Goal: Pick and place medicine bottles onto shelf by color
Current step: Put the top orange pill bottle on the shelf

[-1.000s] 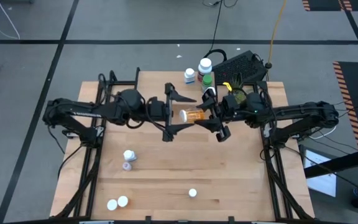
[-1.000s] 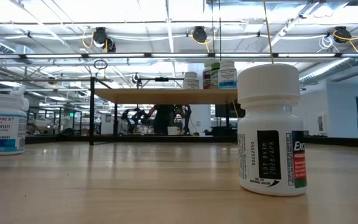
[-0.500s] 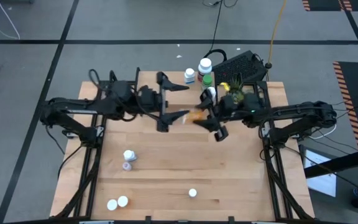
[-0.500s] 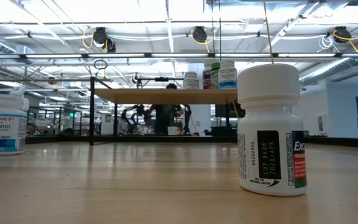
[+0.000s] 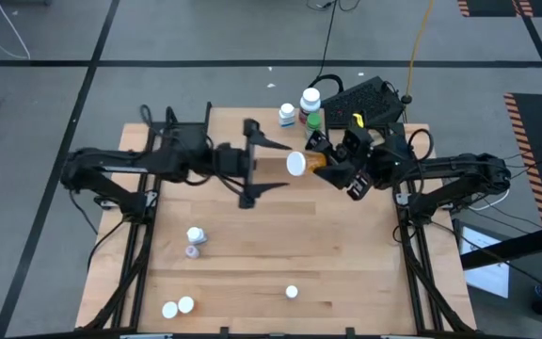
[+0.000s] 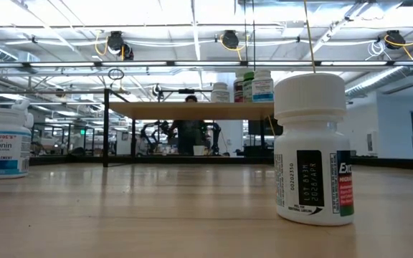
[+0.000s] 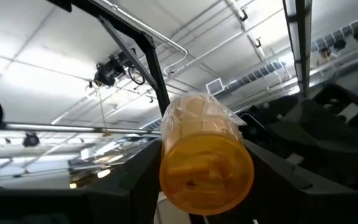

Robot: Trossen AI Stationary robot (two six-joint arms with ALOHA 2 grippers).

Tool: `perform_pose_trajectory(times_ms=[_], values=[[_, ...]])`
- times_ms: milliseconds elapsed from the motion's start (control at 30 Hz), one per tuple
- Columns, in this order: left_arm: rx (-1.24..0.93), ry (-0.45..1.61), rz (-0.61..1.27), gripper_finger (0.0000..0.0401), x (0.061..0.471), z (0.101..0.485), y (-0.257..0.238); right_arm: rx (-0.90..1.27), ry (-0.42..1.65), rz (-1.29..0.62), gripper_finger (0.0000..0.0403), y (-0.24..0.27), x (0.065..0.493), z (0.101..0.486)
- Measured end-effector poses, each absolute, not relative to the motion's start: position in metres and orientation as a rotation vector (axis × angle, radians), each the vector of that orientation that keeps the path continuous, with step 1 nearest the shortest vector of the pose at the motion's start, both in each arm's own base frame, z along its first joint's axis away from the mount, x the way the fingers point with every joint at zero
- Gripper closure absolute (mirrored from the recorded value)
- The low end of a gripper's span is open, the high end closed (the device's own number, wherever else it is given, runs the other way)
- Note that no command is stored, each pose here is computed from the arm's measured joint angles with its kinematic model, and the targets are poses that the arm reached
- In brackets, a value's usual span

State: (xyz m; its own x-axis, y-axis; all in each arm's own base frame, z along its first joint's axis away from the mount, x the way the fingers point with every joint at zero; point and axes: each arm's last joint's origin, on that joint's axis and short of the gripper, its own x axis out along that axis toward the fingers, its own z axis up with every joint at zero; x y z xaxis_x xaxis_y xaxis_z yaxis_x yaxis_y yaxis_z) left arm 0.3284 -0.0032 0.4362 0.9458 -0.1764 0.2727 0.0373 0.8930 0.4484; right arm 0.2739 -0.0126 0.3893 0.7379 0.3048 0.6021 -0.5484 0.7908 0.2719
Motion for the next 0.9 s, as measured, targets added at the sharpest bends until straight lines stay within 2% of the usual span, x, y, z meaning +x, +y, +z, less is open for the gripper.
perform_pose_trajectory(times_ms=[200, 400, 633, 733, 900], values=[[0.544, -0.398, -0.082, 0.0059, 0.354, 0.422, -0.003, 0.598, -0.506, 0.546, 0.0211, -0.012, 0.275, 0.388], [0.519, -0.434, -0.153, 0.0059, 0.363, 0.414, -0.005, 0.699, -0.382, 0.475, 0.0211, -0.014, 0.283, 0.377], [0.489, -0.387, -0.136, 0.0064, 0.365, 0.411, -0.002, 0.704, -0.372, 0.45, 0.0211, -0.014, 0.284, 0.375], [0.451, -0.365, -0.131, 0.0086, 0.362, 0.412, 0.004, 0.707, -0.376, 0.452, 0.0211, -0.014, 0.284, 0.376], [0.392, -0.369, -0.133, 0.0152, 0.355, 0.419, 0.012, 0.693, -0.388, 0.453, 0.0211, -0.013, 0.283, 0.377]])
